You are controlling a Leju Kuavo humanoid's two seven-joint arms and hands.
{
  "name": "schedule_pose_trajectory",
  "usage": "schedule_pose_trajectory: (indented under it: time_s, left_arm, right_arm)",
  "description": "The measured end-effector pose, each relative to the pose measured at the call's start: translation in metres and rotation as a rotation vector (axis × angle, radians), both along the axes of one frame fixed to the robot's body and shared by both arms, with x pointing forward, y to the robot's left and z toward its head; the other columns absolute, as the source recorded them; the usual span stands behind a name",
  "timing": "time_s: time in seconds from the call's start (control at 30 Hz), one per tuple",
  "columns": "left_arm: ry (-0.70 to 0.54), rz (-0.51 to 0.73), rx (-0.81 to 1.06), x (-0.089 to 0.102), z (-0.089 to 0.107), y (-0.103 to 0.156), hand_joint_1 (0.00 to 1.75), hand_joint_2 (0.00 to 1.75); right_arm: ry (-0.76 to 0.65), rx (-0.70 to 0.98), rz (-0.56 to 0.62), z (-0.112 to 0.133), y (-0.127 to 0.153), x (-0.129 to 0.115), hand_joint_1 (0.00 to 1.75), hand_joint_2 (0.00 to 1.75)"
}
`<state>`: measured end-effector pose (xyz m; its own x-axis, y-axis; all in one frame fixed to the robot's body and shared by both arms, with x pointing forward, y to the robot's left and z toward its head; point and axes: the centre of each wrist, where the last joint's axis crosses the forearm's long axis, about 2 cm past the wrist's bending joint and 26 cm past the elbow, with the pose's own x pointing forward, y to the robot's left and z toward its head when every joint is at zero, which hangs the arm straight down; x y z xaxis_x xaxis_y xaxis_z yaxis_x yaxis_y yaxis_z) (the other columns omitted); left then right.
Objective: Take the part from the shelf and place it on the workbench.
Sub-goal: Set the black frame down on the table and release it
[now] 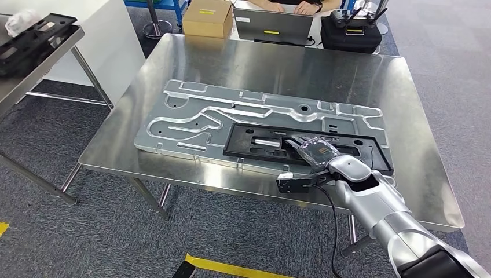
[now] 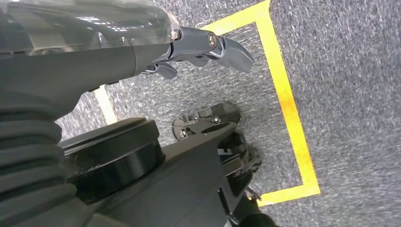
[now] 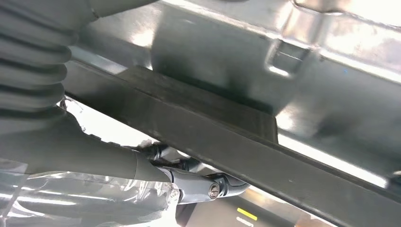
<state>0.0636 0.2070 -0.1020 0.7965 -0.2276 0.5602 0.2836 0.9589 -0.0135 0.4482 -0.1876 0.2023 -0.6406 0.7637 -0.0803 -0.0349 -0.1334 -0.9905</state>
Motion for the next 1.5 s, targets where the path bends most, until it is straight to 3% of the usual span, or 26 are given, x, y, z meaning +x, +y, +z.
schedule_pose_trajectory:
  time_s: [0.93, 1.07, 1.33, 1.4, 1.5]
  left_arm:
    - [0.003, -0.017, 0.017, 0.004, 0.001, 0.000, 0.00, 1.75]
    - [-0.011, -0.004, 0.004, 0.004, 0.001, 0.000, 0.00, 0.00]
    - [-0.042, 0.043, -0.032, 0.009, 0.001, 0.000, 0.00, 0.00]
    - [-0.044, 0.048, -0.032, 0.010, 0.002, 0.001, 0.00, 0.00]
    - [-0.042, 0.059, -0.032, 0.010, 0.001, 0.001, 0.00, 0.00]
  right_arm:
    - [0.001, -0.009, -0.002, -0.004, -0.006, -0.005, 0.00, 0.00]
    - [0.006, -0.010, -0.010, -0.004, -0.007, -0.005, 0.00, 0.00]
    - [-0.036, -0.082, -0.068, 0.007, -0.025, 0.004, 0.00, 0.00]
    - [-0.059, -0.125, -0.097, 0.035, -0.037, 0.019, 0.00, 0.00]
    - [-0.115, -0.175, -0.154, 0.115, -0.055, 0.046, 0.00, 0.00]
